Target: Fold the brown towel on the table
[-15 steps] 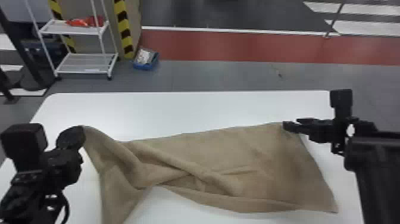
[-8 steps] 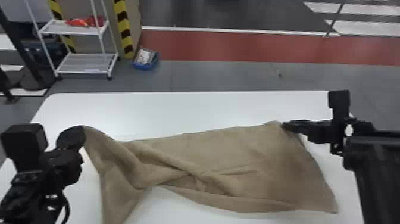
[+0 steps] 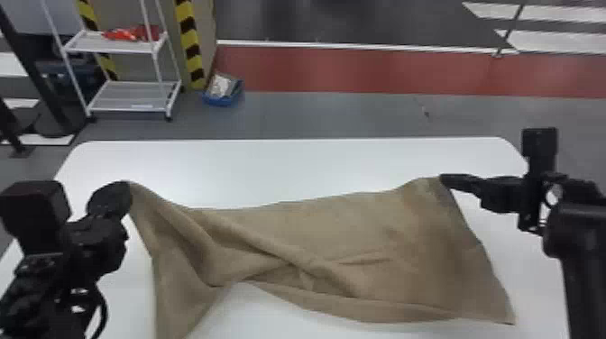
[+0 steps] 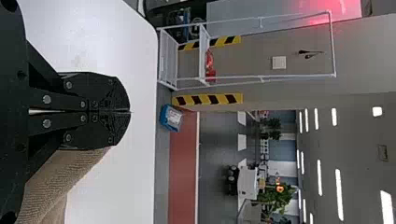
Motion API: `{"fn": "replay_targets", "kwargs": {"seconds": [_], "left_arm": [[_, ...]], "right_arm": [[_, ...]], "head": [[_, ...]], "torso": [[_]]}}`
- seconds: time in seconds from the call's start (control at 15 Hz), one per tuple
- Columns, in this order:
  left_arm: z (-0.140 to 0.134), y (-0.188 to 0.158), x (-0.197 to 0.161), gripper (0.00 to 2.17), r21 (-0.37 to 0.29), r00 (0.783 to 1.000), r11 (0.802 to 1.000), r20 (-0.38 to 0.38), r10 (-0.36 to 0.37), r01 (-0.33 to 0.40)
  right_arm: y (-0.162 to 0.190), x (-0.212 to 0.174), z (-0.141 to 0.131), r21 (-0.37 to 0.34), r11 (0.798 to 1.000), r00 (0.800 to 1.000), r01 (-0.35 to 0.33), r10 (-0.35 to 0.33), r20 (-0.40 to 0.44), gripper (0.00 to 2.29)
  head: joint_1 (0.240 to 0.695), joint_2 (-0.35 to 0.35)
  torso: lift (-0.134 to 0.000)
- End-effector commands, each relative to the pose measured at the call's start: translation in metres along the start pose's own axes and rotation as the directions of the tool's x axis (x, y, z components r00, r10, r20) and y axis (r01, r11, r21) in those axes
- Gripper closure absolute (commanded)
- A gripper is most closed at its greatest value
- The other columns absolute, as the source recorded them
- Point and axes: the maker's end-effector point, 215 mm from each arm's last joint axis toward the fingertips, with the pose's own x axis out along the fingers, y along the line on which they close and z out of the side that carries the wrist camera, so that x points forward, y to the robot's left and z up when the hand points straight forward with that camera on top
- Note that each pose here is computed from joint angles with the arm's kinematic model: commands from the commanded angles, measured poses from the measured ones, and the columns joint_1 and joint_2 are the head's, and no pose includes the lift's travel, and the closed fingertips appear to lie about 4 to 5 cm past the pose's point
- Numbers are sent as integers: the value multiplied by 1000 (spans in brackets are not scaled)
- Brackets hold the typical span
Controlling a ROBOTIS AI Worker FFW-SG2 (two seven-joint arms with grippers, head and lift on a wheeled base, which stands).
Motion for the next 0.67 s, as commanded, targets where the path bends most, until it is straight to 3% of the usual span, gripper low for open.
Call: {"fn": "replay_targets", "kwargs": {"seconds": [0.0,0.27,0.4,0.6], "left_arm": [[21,-16,-8,1744,-1,999,999,38,-37,37],[48,-23,-12,1744,25,996,998,66,-60,58],[61,-25,-16,1744,34,995,997,71,-66,63],[83,-23,-17,1744,41,991,995,99,-90,86]], "right_arm": [[3,-25,27,29,1000,999,-4,3,42,1511],[4,-74,77,71,997,993,-1,-7,114,1511],[-4,-98,100,146,989,989,-14,-8,149,1511],[-22,-130,124,175,985,981,4,-38,190,1514]], "head": [[695,-58],[695,-91],[695,-100],[656,-131]], "torso": [[-124],[-124],[-124],[-124]]}}
